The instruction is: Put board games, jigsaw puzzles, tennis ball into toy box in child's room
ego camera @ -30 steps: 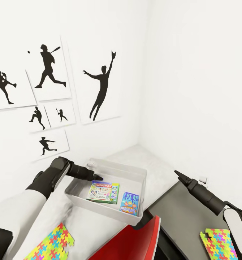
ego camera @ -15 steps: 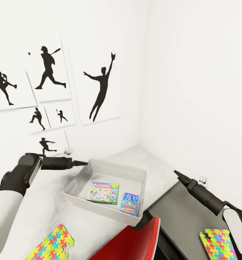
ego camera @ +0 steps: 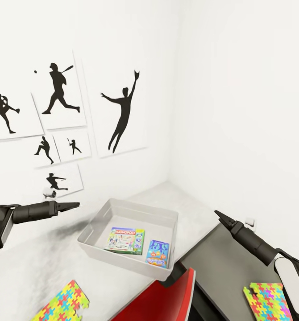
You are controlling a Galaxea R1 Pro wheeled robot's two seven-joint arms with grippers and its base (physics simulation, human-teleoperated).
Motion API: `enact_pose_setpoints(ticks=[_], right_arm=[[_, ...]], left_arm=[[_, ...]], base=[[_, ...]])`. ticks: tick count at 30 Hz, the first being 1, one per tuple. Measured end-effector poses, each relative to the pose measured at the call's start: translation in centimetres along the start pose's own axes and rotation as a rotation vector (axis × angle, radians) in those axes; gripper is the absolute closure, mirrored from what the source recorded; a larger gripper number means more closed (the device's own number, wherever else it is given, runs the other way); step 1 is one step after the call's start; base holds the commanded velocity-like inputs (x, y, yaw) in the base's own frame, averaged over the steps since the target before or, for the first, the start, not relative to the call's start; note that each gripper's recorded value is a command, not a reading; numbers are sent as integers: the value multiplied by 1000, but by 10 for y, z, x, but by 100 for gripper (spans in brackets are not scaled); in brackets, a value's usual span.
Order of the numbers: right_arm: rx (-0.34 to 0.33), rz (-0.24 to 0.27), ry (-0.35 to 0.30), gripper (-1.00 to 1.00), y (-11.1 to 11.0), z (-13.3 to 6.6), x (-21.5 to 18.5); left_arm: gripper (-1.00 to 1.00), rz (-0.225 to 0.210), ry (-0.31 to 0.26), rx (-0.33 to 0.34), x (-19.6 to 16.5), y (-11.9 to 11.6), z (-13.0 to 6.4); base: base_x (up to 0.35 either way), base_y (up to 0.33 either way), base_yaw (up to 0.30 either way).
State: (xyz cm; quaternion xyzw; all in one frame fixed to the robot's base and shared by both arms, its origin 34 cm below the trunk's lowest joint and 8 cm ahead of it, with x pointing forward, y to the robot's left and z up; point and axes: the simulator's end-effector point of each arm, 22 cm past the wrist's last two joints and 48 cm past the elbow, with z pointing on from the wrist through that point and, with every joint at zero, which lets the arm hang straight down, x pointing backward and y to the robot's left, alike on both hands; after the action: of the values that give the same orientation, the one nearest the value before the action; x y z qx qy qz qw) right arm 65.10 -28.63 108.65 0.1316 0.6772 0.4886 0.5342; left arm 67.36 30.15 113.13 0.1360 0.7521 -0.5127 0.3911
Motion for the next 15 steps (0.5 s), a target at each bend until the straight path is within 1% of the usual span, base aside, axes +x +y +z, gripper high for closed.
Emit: enact_pose_setpoints(ticks=[2,5,9,15], right_arm=[[-3,-1,-1,-100,2,0,0],[-7,-4,-3,-100,4,0,-1],[-12,-6,-7,-100,7,0,-2],[-27,-17,-5,-100,15,4,1]], left_arm=[[-100,5,-39,-5,-6,1,-10],[-100,10,-70,-9,-12,1,-18],[-100,16,-85,-8,-15,-2,-22],[-100,23,-97,-4,-19,-7,-24]], base=[[-108,0,-19],[-192,0,-10],[-152,0,-4],[-43,0,-1]])
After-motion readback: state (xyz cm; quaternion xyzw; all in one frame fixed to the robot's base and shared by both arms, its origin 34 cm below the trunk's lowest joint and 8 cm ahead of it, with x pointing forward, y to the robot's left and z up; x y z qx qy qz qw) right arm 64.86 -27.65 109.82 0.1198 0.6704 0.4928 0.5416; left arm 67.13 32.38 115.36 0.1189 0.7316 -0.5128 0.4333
